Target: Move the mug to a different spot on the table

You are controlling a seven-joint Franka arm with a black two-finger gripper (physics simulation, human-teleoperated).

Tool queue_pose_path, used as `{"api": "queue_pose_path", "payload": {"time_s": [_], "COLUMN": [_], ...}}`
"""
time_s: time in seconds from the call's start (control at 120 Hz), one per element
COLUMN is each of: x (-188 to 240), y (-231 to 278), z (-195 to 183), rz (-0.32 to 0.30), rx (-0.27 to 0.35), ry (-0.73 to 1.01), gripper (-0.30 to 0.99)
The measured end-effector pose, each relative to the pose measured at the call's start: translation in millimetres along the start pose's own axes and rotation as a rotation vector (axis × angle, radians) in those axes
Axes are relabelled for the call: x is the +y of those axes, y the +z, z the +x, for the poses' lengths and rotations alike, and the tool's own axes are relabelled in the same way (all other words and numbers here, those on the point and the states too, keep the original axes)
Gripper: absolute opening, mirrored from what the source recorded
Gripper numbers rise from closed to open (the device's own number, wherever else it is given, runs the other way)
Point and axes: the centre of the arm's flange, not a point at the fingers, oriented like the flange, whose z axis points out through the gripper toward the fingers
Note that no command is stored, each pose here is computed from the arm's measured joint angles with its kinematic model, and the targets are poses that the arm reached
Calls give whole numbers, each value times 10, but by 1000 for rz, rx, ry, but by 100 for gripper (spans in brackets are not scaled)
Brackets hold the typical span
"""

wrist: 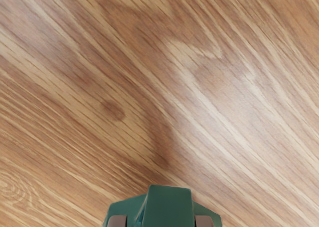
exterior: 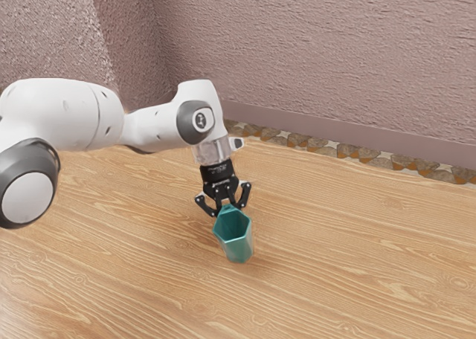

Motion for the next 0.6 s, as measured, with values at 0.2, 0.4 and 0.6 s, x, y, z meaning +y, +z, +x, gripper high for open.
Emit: {"api": "queue_pose_path", "payload": {"time_s": [0.2, 0.4, 0.6], "x": [-316, -659, -963], "y": [-223, -294, -383], "z": [106, 288, 486], "rz": [-3, -9, -42], "rx": [30, 34, 50], "ry": [-12, -35, -44], "gripper": [6, 6, 6]}}
